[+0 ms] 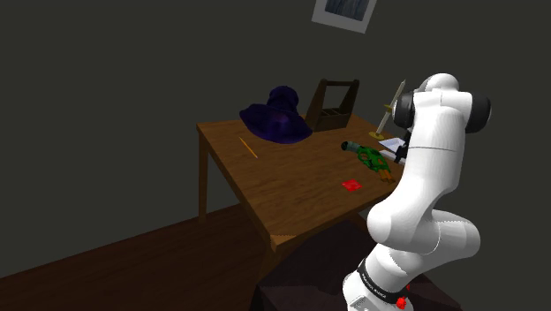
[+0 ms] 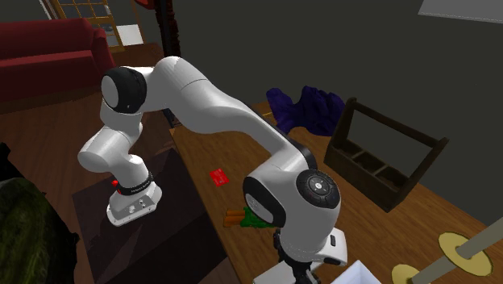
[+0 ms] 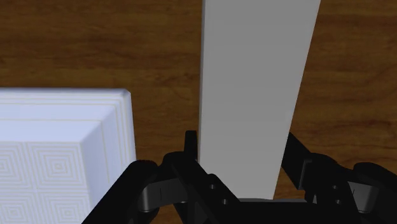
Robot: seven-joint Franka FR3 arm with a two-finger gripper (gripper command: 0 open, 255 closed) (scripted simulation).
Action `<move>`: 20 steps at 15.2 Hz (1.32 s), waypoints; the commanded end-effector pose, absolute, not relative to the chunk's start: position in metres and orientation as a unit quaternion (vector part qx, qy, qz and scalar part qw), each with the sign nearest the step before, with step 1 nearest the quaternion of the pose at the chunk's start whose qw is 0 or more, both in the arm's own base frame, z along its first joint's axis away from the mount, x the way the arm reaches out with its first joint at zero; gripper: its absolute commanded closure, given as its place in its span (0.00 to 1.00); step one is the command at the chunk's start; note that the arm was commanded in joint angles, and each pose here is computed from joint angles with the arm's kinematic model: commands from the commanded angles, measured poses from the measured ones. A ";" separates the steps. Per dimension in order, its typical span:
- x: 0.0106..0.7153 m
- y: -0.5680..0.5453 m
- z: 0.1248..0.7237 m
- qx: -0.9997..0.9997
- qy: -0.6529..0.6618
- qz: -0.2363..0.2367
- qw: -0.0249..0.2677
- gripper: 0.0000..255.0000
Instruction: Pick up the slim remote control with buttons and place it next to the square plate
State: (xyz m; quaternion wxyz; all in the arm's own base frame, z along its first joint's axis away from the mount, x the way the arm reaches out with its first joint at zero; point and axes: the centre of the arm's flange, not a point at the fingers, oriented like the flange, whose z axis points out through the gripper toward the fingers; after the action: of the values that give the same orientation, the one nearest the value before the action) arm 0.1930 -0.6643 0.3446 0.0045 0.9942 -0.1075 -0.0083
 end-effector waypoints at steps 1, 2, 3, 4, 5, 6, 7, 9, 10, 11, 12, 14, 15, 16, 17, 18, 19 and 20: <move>0.194 -0.664 0.344 0.994 -0.107 -0.008 0.004 1.00; 0.194 -0.664 0.344 0.994 -0.107 -0.008 0.004 1.00; 0.194 -0.664 0.344 0.994 -0.107 -0.008 0.004 1.00; 0.194 -0.664 0.343 0.994 -0.107 -0.008 0.004 0.00; 0.194 -0.664 0.344 0.994 -0.107 -0.008 0.004 0.00; 0.194 -0.664 0.344 0.994 -0.107 -0.008 0.004 0.00; 0.194 -0.664 0.344 0.994 -0.107 -0.008 0.004 0.00; 0.194 -0.664 0.344 0.994 -0.107 -0.008 0.004 0.00; 0.194 -0.664 0.357 0.994 -0.107 -0.008 0.004 0.00; 0.195 -0.664 0.370 0.994 -0.107 -0.008 0.004 0.00; 0.195 -0.664 0.383 0.994 -0.107 -0.008 0.004 0.00; 0.195 -0.663 0.394 0.994 -0.107 -0.008 0.004 0.00; 0.195 -0.663 0.394 0.994 -0.107 -0.008 0.004 0.00; 0.195 -0.663 0.394 0.994 -0.107 -0.008 0.004 0.00; 0.195 -0.663 0.394 0.994 -0.107 -0.008 0.004 0.00; 0.195 -0.663 0.394 0.994 -0.107 -0.008 0.004 0.00; 0.195 -0.663 0.394 0.994 -0.107 -0.008 0.004 0.00; 0.195 -0.663 0.394 0.994 -0.107 -0.008 0.004 0.00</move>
State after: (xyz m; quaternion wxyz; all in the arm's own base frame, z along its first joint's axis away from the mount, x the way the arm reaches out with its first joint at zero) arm 0.1951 -0.6635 0.3935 0.0039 0.9943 -0.1067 -0.0081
